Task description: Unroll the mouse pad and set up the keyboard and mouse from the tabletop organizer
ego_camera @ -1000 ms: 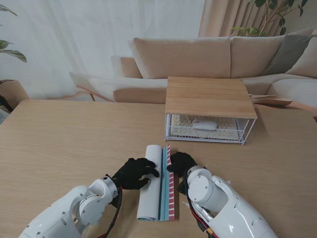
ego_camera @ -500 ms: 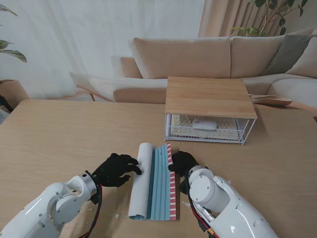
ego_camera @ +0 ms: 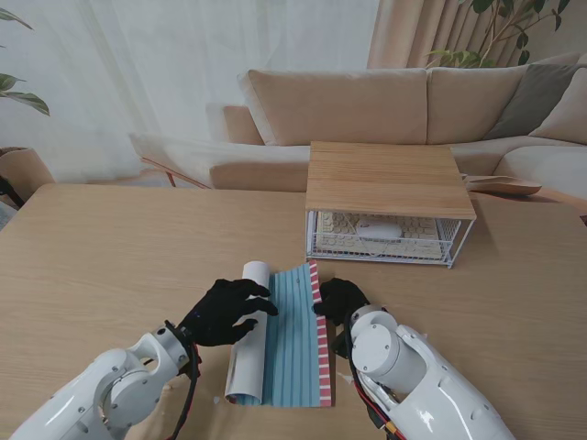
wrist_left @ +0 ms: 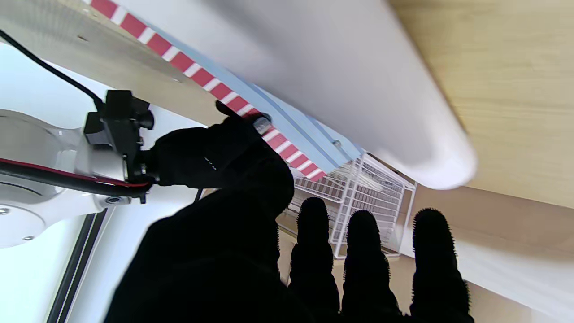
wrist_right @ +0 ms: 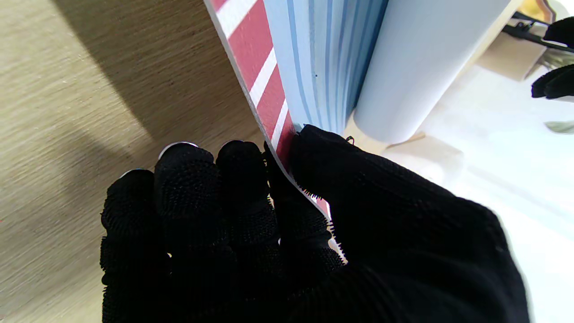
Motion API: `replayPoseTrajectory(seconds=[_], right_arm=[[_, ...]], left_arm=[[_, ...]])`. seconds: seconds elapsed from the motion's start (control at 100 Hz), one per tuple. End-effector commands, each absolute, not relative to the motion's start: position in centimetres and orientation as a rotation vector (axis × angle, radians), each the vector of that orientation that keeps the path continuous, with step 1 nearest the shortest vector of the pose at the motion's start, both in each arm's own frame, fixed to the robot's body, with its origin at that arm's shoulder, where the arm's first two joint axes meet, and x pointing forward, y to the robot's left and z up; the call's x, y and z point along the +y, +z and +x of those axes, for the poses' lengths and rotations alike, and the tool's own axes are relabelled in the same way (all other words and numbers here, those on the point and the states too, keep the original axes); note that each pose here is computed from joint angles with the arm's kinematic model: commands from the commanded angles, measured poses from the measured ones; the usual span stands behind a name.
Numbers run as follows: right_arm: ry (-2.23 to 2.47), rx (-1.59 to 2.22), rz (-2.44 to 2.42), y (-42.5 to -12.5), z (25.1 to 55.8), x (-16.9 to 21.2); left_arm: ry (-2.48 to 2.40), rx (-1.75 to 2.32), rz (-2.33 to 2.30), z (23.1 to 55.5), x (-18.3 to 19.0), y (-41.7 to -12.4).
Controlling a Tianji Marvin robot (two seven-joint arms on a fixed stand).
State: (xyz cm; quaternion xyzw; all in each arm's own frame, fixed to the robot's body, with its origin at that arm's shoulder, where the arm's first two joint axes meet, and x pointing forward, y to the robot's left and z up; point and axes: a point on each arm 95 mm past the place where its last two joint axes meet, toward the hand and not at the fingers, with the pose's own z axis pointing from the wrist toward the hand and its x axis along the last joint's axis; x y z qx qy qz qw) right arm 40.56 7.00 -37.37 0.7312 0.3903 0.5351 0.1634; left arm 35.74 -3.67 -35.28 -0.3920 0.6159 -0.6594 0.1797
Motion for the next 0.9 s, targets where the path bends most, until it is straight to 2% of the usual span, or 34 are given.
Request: replayPoseTrajectory(seconds=[0.0,0.16,0.44,0.72,0.89], right_arm=[[1.531,1.121,2.103,-37.5,40.3,7.4],[1.533,1.133,2.099,-37.5,40.2,7.5],[1.532,1.134,2.092,-37.5,40.2,7.4],[1.53,1.136,2.095,-37.5,40.3,7.3],[1.532,1.125,2.099,-37.5,40.3,7.4]], left_arm=[[-1.862,1.787,-1.13,35.6,-5.0,-35.3],[-1.728,1.95,-1.197,36.1,-4.8,-36.5],[-1.606,2.02,-1.194,36.6,-1.2,-37.4],[-1.559,1.989,-1.107,37.2,2.9,-35.2],[-1.604,1.918,-1.033,37.5,3.0,-32.5]])
